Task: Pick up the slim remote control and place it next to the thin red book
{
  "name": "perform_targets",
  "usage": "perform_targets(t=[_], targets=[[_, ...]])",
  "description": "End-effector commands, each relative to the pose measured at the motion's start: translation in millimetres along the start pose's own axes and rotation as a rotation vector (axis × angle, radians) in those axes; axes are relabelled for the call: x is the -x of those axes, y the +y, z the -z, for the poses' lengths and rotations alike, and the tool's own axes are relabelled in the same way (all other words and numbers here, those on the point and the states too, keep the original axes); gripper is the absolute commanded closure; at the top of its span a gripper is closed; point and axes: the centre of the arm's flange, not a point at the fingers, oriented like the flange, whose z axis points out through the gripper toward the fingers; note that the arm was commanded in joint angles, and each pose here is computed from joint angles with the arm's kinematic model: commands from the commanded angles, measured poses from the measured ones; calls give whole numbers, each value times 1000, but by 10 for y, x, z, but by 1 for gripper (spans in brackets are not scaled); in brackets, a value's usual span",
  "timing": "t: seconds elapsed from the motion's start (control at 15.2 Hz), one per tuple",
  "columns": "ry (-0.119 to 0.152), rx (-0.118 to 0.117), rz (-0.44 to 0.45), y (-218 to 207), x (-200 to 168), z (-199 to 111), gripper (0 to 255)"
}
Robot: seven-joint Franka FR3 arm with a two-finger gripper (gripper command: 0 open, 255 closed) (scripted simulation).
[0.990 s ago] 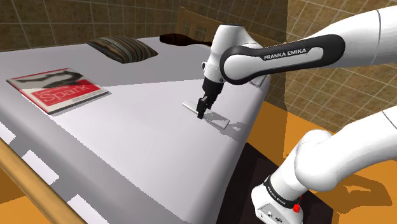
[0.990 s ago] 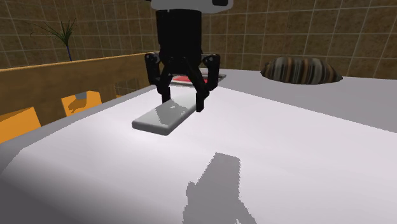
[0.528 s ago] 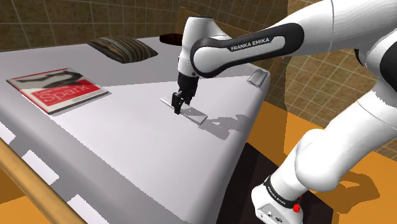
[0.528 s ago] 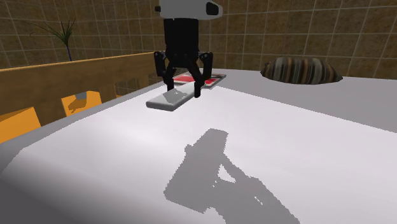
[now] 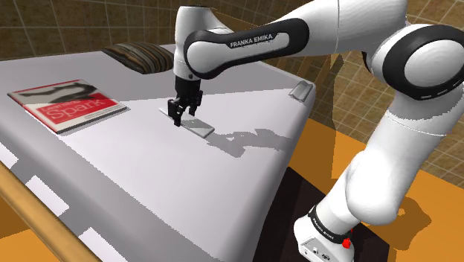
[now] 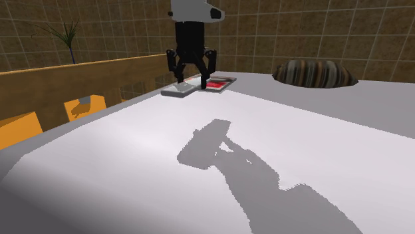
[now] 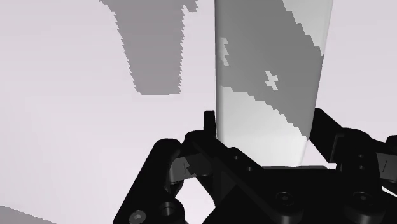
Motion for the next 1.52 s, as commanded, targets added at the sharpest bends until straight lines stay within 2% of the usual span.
perform_targets(t=[0.0, 0.53, 0.59, 1.45], targets=[[0, 0, -1, -111, -258, -11, 255], [0, 0, -1, -567, -1211, 8, 255], [0, 0, -1, -672, -1430, 13, 255], [0, 0, -1, -677, -1436, -674, 255]])
